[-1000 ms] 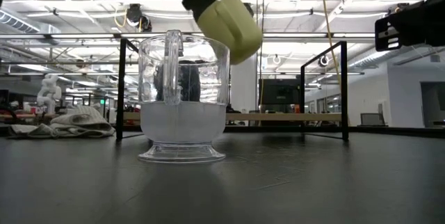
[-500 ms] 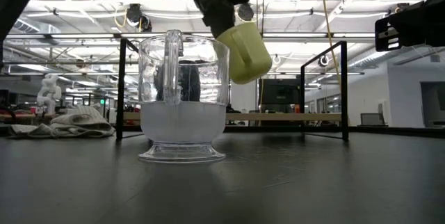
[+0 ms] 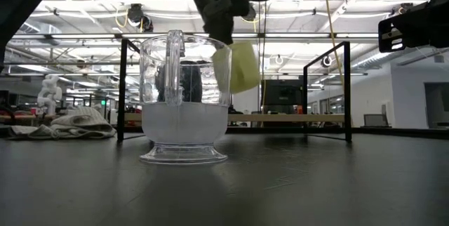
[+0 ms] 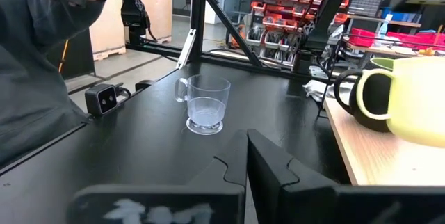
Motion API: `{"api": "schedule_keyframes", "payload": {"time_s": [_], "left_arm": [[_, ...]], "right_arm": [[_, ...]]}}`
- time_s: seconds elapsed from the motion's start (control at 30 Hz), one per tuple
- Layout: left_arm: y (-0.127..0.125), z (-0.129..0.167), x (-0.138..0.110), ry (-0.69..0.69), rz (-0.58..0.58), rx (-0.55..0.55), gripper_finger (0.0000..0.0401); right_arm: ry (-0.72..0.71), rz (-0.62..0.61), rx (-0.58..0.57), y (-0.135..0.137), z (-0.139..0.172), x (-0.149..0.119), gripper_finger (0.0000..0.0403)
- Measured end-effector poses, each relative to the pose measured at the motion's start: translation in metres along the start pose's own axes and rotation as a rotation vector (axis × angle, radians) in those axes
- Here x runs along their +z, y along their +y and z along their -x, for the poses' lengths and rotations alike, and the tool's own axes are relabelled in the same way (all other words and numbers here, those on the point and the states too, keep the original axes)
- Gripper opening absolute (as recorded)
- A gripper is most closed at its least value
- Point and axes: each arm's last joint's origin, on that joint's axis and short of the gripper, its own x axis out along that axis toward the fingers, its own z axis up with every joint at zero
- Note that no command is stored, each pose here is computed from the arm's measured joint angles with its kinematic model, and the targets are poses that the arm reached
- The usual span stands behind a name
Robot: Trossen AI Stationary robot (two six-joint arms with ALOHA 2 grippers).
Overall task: Stack small to large cups/mugs on shelf
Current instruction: Put the yellow mug on the shelf
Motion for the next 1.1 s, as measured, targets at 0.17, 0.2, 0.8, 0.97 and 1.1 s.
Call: {"api": "schedule_keyframes", "payload": {"time_s": [0.17, 0.2, 0.8, 0.97, 1.1], "left_arm": [[0.002, -0.004, -0.002, 0.028, 0.001, 0.006, 0.0003], [0.002, -0.005, -0.003, 0.033, 0.000, 0.004, 0.0003], [-0.013, -0.017, 0.001, 0.048, -0.047, -0.020, 0.0003], [-0.014, -0.023, -0.003, 0.070, -0.045, -0.026, 0.0003], [-0.014, -0.028, -0.007, 0.088, -0.045, -0.033, 0.0003]], "right_arm": [[-0.001, -0.002, 0.000, 0.000, 0.000, 0.000, 0.0000], [-0.001, -0.003, 0.000, 0.000, 0.000, 0.000, 0.0000], [-0.001, -0.001, -0.001, 0.000, 0.000, 0.000, 0.0000], [-0.001, -0.003, -0.001, 0.000, 0.000, 0.000, 0.0000], [-0.001, -0.002, -0.001, 0.000, 0.000, 0.000, 0.0000]]}}
